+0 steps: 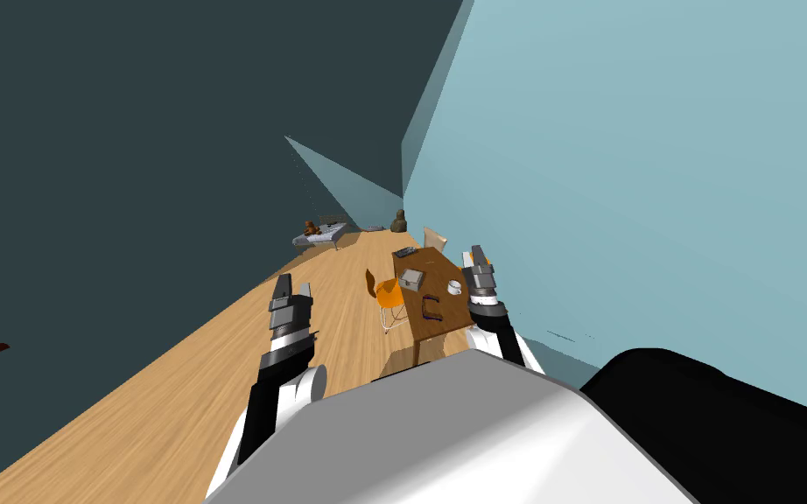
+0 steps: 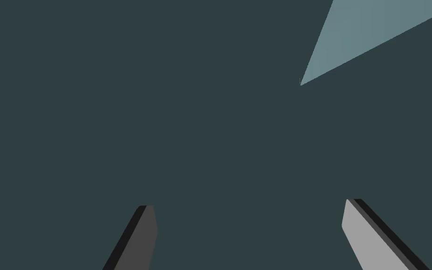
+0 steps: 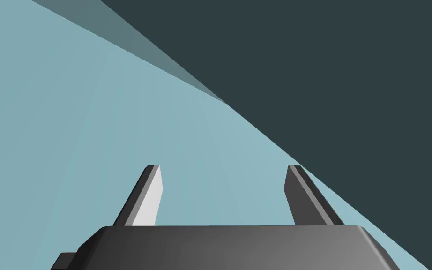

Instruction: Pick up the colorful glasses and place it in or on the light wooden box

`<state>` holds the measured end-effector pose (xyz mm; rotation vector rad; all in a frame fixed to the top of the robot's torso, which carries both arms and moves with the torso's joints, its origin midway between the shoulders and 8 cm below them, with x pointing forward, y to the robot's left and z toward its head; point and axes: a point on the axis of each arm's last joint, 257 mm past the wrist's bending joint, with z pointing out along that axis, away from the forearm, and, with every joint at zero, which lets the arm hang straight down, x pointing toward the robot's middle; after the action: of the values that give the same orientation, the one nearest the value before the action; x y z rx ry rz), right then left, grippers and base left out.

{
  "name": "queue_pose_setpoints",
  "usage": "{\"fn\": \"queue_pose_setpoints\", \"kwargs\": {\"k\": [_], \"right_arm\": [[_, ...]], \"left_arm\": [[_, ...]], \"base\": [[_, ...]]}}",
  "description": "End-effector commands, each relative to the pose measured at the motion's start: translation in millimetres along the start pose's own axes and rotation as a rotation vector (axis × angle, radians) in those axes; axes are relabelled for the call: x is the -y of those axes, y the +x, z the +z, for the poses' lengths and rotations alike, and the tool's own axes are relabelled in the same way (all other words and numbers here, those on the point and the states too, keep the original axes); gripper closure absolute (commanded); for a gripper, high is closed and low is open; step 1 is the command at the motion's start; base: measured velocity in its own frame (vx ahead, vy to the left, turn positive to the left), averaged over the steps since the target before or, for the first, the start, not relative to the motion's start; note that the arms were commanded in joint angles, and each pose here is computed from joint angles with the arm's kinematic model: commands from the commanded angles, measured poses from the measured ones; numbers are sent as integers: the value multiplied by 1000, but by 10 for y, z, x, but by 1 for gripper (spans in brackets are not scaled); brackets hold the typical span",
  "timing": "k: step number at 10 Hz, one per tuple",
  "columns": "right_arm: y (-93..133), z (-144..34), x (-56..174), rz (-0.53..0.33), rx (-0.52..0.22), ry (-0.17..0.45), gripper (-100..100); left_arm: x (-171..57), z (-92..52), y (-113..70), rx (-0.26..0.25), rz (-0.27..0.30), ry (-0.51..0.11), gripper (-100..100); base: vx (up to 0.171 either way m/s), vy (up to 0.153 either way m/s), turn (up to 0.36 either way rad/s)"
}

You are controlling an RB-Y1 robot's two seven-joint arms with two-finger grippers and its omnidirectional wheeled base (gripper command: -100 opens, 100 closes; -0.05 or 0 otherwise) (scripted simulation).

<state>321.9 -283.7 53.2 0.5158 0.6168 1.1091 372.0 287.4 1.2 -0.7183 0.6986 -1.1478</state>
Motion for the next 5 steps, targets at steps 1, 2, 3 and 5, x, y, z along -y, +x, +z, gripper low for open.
{"fn": "queue_pose_setpoints", "kwargs": {"k": [1,2,3,5], "right_arm": [[72,-18,55,-26,-44,7,-100],[127,-39,113,-50,-77,15,-100],[184,-68,190,-80,-113,26,-100],[293,-156,400,-154,-187,60,-100]], "left_arm": [[0,0,0,0,0,0,0],[0,0,0,0,0,0,0],[0,0,0,0,0,0,0],[0,0,1,0,0,0,0]], "base": [[-31,12,10],[-66,25,16],[-65,39,24],[-79,47,43]]}}
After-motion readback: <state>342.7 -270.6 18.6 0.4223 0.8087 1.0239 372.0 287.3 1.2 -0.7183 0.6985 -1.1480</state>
